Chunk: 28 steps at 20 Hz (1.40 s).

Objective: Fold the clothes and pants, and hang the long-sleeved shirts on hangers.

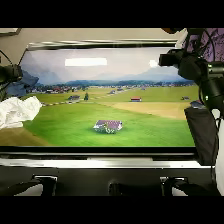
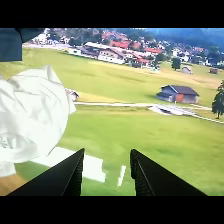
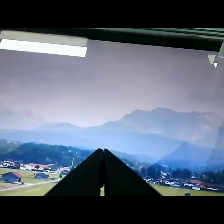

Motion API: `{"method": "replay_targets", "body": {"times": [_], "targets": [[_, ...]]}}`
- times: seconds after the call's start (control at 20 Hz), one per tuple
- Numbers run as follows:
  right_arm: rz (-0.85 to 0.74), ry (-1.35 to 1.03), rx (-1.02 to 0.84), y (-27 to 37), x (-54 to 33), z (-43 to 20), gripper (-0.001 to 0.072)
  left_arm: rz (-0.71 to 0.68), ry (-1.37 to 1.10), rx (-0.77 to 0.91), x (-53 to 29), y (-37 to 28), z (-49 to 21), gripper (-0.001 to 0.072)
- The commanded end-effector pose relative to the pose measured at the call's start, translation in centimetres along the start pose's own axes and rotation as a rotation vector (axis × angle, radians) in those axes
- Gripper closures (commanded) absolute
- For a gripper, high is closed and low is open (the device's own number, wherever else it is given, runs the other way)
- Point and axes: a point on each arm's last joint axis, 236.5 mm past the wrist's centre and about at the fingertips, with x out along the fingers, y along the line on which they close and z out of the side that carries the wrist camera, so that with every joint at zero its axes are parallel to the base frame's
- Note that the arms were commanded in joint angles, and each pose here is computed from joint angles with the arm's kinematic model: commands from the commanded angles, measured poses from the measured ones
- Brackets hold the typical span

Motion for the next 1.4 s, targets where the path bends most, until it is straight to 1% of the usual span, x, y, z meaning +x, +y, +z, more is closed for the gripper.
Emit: {"method": "replay_targets", "body": {"times": [0.0,0.95,1.15,1.35], "targets": [[0.001,-0.002,0.0,0.0,0.0,0.1,0.0678,0.0,0.005,0.003,0.2,0.0,-0.1,0.0364],[0.001,-0.006,0.001,0.0,0.0,0.2,0.0678,0.0,0.003,0.003,0.1,0.0,0.0,0.0364],[0.001,-0.006,0.002,0.1,0.0,0.2,0.0678,-0.022,-0.139,0.003,0.1,-0.6,3.3,0.0364],[0.001,-0.007,0.001,0.1,0.0,0.2,0.0678,-0.033,-0.228,0.002,-0.3,-0.9,5.4,0.0364]]}}
